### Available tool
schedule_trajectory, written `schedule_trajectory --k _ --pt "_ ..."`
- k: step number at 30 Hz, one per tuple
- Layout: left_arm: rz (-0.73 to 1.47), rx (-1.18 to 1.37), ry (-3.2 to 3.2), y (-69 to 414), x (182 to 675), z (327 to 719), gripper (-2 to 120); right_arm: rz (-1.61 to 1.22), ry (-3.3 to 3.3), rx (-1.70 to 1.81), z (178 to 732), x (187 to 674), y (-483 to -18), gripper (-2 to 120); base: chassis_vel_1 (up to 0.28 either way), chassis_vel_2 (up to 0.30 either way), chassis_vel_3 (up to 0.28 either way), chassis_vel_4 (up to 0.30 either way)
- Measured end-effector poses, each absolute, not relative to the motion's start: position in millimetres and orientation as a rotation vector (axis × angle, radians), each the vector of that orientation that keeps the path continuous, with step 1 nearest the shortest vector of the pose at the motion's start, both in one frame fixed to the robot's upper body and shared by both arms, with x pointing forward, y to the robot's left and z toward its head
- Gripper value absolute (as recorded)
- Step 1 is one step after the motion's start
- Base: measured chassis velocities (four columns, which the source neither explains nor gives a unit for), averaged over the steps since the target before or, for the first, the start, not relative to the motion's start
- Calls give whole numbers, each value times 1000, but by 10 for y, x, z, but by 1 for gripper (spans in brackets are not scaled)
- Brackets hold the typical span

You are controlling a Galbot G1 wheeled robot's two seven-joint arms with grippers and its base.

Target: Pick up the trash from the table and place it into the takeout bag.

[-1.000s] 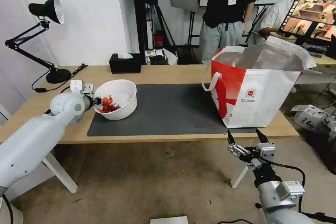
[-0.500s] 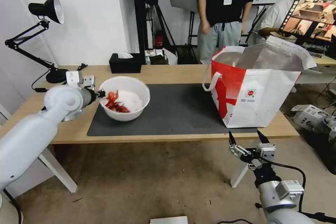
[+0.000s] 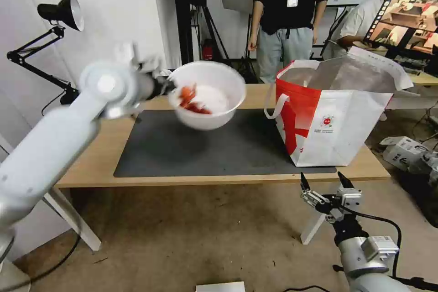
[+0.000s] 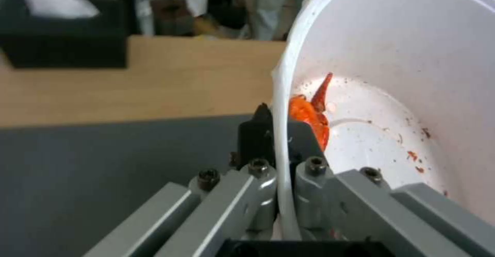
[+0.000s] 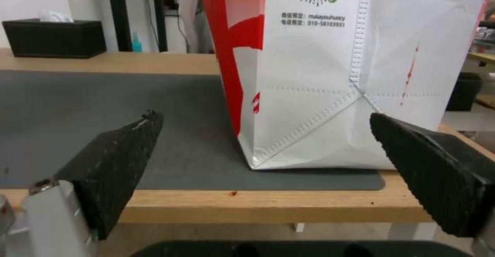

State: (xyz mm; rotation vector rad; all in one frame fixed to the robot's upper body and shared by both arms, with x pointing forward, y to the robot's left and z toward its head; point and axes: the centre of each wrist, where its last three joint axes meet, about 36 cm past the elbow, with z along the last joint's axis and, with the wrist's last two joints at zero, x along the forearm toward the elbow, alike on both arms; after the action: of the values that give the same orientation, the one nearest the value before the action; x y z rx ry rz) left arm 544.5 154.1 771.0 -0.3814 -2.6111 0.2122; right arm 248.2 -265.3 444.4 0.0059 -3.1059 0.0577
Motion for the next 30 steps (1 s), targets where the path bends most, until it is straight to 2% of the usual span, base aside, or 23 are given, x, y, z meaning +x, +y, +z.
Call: schedule_trajectory --k 2,13,24,30 --pt "199 -427 -2614 1221 5490 7876 0 58 -3110 5 4455 2487 -2656 100 0 0 0 0" --pt "172 -468 -2612 293 5883 8254 0 41 -3111 14 4451 2491 -2620 100 0 0 0 0" --pt "154 -485 -2658 -595 6151 8366 0 32 -3115 31 4461 2480 -2573 100 0 0 0 0" --pt "98 -518 -2732 -755 6161 8150 0 30 -3117 42 4473 2469 -2548 100 0 0 0 0"
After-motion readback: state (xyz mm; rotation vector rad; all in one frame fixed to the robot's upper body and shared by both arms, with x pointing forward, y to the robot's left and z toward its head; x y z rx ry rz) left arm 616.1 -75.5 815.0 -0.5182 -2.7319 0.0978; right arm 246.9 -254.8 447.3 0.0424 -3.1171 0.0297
